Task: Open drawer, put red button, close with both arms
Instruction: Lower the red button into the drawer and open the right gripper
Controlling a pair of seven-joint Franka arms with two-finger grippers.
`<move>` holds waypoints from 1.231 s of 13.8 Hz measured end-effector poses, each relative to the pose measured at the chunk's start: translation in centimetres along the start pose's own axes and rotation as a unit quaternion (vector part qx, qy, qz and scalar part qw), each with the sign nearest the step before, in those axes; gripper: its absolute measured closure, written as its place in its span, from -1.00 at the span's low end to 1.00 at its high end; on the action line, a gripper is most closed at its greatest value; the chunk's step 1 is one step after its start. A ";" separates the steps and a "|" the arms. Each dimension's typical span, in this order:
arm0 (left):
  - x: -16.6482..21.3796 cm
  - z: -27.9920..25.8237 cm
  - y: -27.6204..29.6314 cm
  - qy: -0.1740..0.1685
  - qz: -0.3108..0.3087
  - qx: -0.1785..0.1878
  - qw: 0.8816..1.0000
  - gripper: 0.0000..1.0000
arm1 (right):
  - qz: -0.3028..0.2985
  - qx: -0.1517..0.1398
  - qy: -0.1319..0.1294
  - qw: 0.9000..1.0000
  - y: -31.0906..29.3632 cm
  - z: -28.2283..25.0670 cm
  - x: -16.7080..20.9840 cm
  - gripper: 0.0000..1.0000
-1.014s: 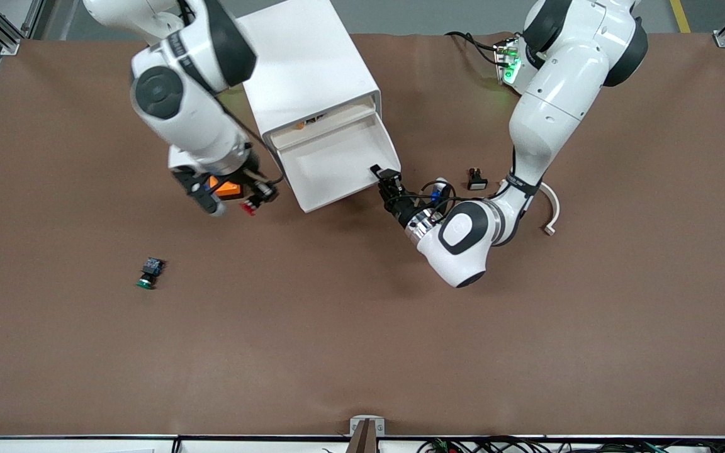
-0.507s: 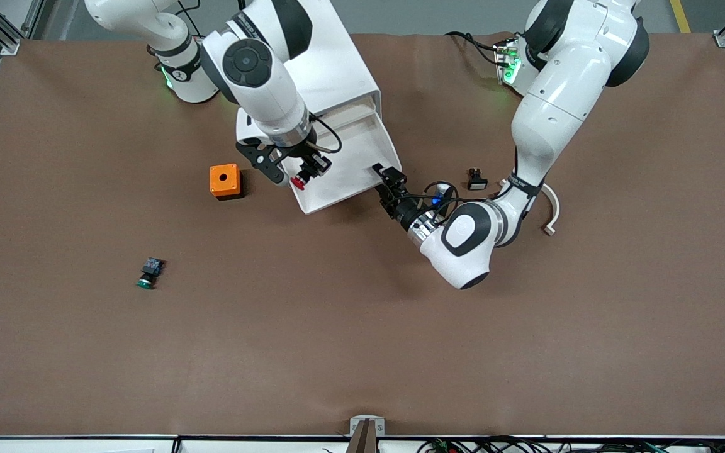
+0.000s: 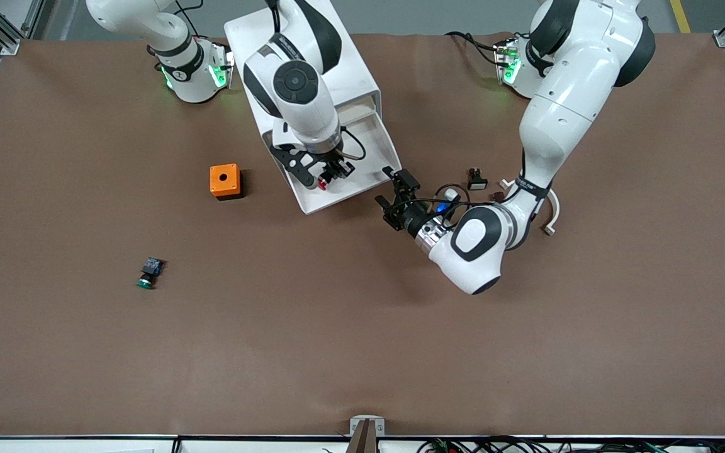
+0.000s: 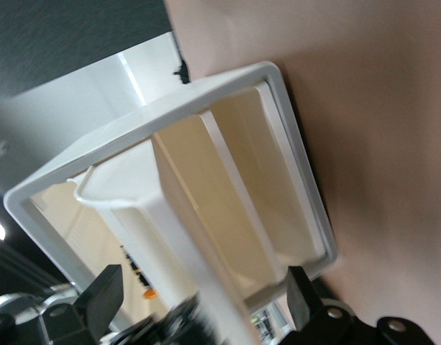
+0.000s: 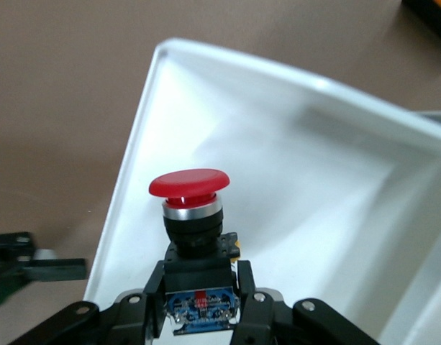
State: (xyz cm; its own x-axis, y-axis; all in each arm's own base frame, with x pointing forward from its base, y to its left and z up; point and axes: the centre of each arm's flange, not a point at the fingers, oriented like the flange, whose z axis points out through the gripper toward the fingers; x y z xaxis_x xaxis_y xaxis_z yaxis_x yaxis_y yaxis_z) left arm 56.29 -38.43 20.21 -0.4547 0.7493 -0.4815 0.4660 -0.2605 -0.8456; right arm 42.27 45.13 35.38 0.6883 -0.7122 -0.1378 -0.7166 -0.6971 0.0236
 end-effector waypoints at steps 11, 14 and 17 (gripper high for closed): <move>-5.1 -7.7 -8.9 0.206 0.393 -0.132 0.887 -1.00 | 0.012 -0.006 0.001 1.000 0.2 0.8 -4.4 -0.14; -8.5 -7.0 -11.1 0.314 0.434 -0.192 0.822 -1.00 | -0.008 -0.006 0.009 1.000 -0.2 -0.5 -4.5 -0.75; -11.2 -3.6 -11.9 0.411 0.455 -0.216 0.760 -1.00 | -0.068 -0.029 0.025 0.997 -1.2 -5.6 -2.5 -1.00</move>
State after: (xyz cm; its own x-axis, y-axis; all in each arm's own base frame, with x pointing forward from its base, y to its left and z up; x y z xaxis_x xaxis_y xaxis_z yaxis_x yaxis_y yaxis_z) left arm 58.59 -41.47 36.52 0.7506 0.5513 -0.3643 0.5890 -0.8081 -0.0092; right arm 42.01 47.27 41.24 0.7846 -0.6127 -0.0951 -0.6092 -0.7903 0.0657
